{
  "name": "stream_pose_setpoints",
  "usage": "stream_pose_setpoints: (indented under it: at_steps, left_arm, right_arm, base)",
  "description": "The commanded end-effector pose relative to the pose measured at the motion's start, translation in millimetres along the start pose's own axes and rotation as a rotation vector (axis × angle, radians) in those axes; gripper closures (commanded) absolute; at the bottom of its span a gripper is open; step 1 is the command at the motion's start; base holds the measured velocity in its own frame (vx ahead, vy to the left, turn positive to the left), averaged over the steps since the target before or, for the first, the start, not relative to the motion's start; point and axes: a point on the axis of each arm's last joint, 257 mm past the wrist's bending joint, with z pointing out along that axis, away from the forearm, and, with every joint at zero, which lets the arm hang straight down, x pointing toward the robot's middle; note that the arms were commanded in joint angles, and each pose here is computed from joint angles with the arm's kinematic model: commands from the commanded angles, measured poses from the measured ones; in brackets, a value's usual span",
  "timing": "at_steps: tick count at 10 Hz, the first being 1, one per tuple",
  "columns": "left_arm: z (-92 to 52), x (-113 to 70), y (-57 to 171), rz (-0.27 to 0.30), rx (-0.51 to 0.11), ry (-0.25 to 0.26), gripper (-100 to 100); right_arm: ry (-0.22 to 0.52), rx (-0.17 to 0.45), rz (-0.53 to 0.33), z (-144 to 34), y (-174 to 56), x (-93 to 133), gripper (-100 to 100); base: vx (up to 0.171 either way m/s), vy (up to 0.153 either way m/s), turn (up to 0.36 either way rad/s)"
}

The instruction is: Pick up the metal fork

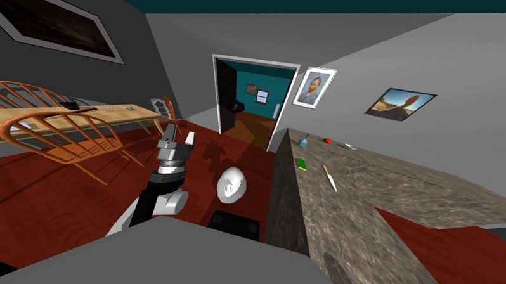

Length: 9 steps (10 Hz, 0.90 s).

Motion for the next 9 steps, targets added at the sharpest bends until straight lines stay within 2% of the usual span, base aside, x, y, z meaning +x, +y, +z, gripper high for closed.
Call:
stream_pose_setpoints:
  at_steps: [1, 2, 3, 9]
  left_arm:
    - [0.0, 0.0, 0.0, 0.0, 0.0, 0.0, 0]
    - [0.0, 0.0, 0.0, 0.0, 0.0, 0.0, 0]
    - [0.0, -0.1, 0.0, 0.0, 0.0, 0.0, 0]
    - [-0.1, -0.1, 0.0, 0.0, 0.0, 0.0, 0]
  right_arm:
    - [-0.002, -0.005, 0.025, 0.8, 5.8, 16.6, -100]
    - [-0.009, -0.003, 0.034, 0.8, 5.4, 14.8, -100]
    - [0.003, -0.012, 0.073, -0.2, 15.8, 43.9, -100]
    - [-0.007, -0.003, 0.088, -1.2, 13.3, 43.8, -100]
  base:
    - [-0.034, 0.035, 0.112]
    - [-0.007, 0.007, 0.024]
    - [-0.023, 0.023, 0.074]
    - [-0.009, 0.009, 0.03]
